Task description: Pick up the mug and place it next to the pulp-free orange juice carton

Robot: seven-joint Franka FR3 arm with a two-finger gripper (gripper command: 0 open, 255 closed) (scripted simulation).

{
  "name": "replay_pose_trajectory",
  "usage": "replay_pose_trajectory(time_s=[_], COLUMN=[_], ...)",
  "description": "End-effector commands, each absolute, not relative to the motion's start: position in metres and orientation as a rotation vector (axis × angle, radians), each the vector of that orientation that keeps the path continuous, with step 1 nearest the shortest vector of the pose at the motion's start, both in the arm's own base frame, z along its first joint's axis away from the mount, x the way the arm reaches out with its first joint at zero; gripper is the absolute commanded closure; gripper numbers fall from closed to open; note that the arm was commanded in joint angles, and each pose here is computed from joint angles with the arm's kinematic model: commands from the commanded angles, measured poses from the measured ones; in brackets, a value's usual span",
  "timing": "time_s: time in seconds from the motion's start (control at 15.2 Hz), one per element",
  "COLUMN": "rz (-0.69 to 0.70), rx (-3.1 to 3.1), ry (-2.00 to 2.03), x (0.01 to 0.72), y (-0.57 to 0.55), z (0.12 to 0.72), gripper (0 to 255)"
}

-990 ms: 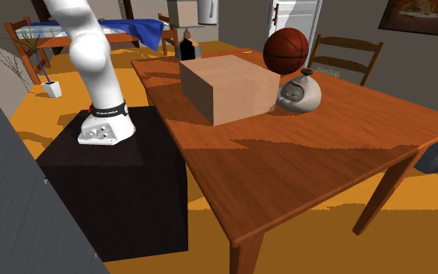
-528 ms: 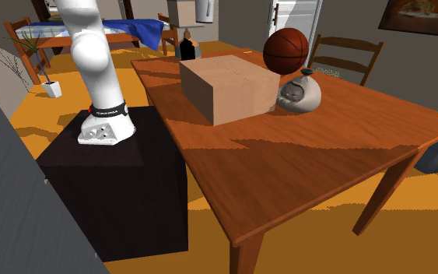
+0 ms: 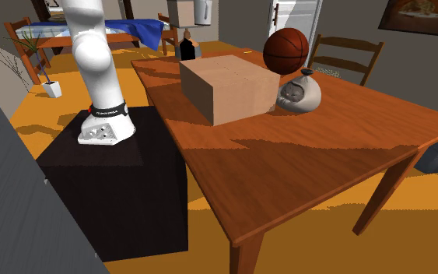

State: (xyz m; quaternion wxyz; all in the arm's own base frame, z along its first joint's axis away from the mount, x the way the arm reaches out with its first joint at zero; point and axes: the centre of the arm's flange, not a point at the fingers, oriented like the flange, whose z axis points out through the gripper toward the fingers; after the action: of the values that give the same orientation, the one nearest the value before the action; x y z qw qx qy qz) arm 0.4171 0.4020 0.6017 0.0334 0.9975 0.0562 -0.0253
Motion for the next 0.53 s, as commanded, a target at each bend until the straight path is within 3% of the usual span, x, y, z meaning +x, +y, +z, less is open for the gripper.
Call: replay_pose_trajectory(time_s=[0.0, 0.46], rz=[-0.077, -0.077], rx=[3.069, 3.069], ry=[0.172, 0.172], x=[0.416, 0.416], y=[0.403, 0.403], z=[0.591, 0.554], gripper=[255, 255])
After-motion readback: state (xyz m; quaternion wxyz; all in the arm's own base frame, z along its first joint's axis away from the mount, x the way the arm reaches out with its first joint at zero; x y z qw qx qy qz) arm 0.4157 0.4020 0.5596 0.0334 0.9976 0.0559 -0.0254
